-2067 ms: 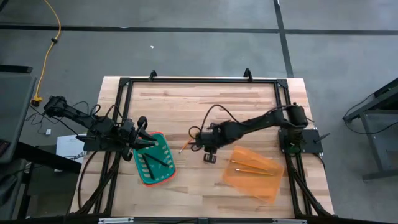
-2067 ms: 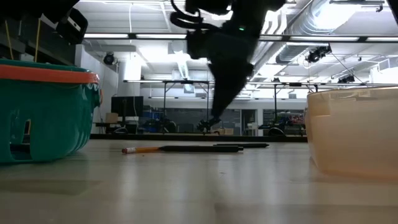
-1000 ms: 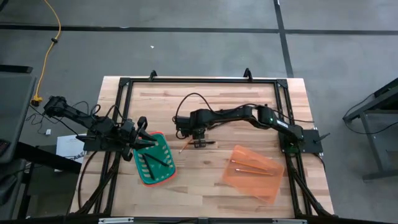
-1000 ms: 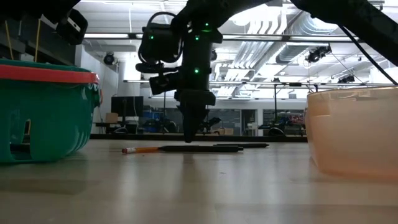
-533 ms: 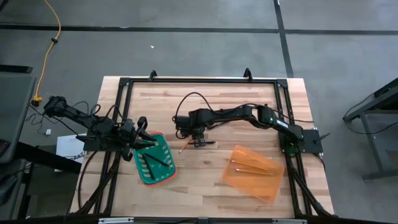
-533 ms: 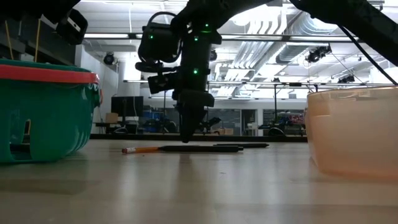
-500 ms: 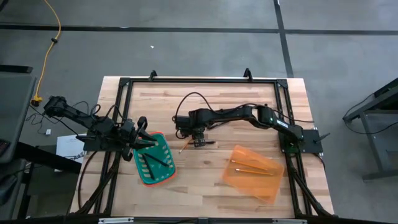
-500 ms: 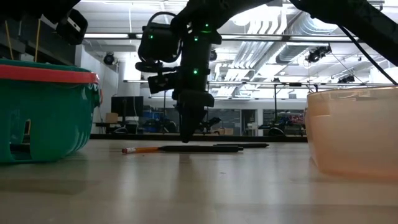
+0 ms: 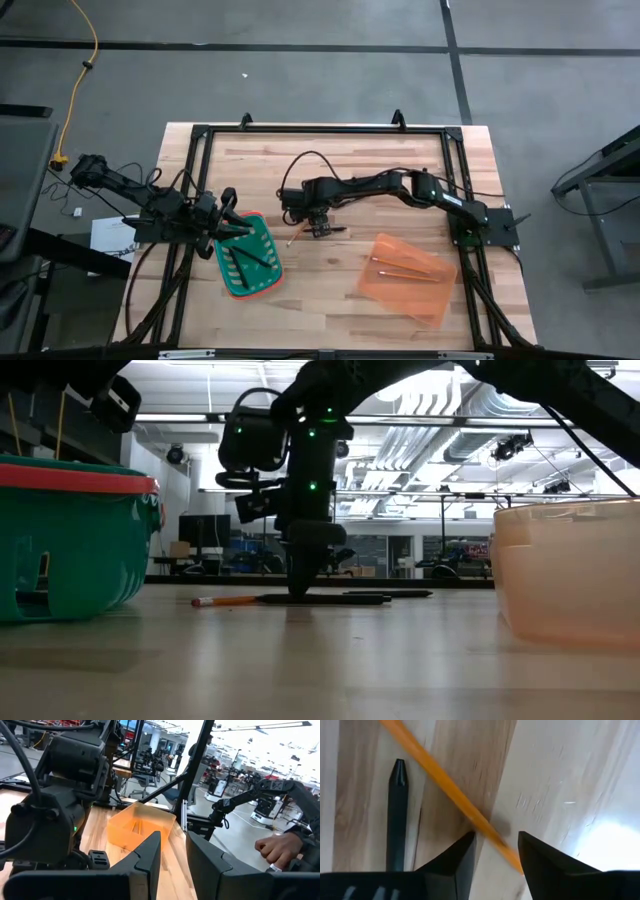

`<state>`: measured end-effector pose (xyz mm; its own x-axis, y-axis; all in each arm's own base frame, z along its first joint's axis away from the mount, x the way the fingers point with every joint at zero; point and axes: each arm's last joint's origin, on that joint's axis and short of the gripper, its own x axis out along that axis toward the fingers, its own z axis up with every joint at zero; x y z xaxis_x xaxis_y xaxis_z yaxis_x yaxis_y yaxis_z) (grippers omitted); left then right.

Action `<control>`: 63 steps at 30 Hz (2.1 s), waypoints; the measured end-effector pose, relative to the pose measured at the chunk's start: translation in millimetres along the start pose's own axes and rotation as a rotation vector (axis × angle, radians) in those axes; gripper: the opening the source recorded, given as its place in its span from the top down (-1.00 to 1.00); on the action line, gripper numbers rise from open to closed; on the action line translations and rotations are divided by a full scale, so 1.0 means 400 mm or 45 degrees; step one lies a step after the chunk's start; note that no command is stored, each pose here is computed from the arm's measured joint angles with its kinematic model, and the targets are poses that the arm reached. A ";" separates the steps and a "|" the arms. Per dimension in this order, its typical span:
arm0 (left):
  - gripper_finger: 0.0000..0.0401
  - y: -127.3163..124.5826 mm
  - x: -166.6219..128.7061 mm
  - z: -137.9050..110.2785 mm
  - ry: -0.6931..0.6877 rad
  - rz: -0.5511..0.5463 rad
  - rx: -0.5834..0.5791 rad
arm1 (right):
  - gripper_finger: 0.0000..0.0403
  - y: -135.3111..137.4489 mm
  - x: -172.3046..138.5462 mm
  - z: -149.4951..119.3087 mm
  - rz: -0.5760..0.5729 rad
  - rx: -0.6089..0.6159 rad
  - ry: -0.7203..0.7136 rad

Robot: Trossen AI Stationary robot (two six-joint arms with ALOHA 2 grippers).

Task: Sort pens & pencils
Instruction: Put the pencil into the orange bin

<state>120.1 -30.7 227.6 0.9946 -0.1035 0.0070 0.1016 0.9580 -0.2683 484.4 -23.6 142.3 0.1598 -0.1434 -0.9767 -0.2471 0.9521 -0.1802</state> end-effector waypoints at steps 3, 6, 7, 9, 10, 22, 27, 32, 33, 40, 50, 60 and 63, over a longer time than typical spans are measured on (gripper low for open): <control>0.60 0.000 0.000 0.000 0.001 0.000 0.000 | 0.31 0.000 0.001 0.000 0.000 -0.004 0.001; 0.60 0.000 0.000 -0.001 0.006 0.002 0.001 | 0.34 0.001 0.003 0.000 0.005 0.001 0.000; 0.60 0.000 0.000 -0.001 0.006 0.002 0.001 | 0.36 0.001 0.003 0.000 0.013 0.004 -0.001; 0.60 0.000 0.000 -0.001 0.007 0.002 0.001 | 0.40 0.002 0.004 -0.001 0.029 0.028 -0.001; 0.60 0.000 0.000 -0.001 0.007 0.002 0.001 | 0.43 0.001 0.004 -0.001 0.041 0.036 -0.003; 0.60 0.000 0.000 -0.001 0.007 0.002 0.001 | 0.84 -0.015 0.010 -0.015 0.147 0.194 0.016; 0.60 0.000 0.000 -0.001 0.007 0.002 0.002 | 0.97 -0.018 0.010 -0.018 0.190 0.235 0.018; 0.60 0.000 0.000 -0.001 0.007 0.002 0.001 | 0.98 -0.017 0.005 -0.018 0.184 0.251 0.018; 0.60 0.000 0.000 -0.001 0.007 0.002 0.001 | 0.98 -0.018 0.002 -0.018 0.179 0.263 0.017; 0.60 0.000 0.000 -0.001 0.007 0.002 0.001 | 0.99 -0.021 -0.057 -0.040 0.134 0.348 0.076; 0.60 0.000 0.000 -0.001 0.007 0.002 0.001 | 0.99 0.002 -0.195 -0.080 0.121 0.476 0.170; 0.60 0.000 0.000 -0.001 0.007 0.002 0.001 | 0.99 0.092 -0.276 -0.107 0.138 0.459 0.323; 0.60 0.000 0.000 -0.001 0.007 0.002 0.001 | 0.99 0.131 -0.306 -0.111 0.137 0.436 0.335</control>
<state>120.1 -30.7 227.1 0.9946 -0.1035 0.0013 0.1001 0.9584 -0.2673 409.5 32.0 247.3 -0.1093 -0.0602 -0.9922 0.0892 0.9935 -0.0701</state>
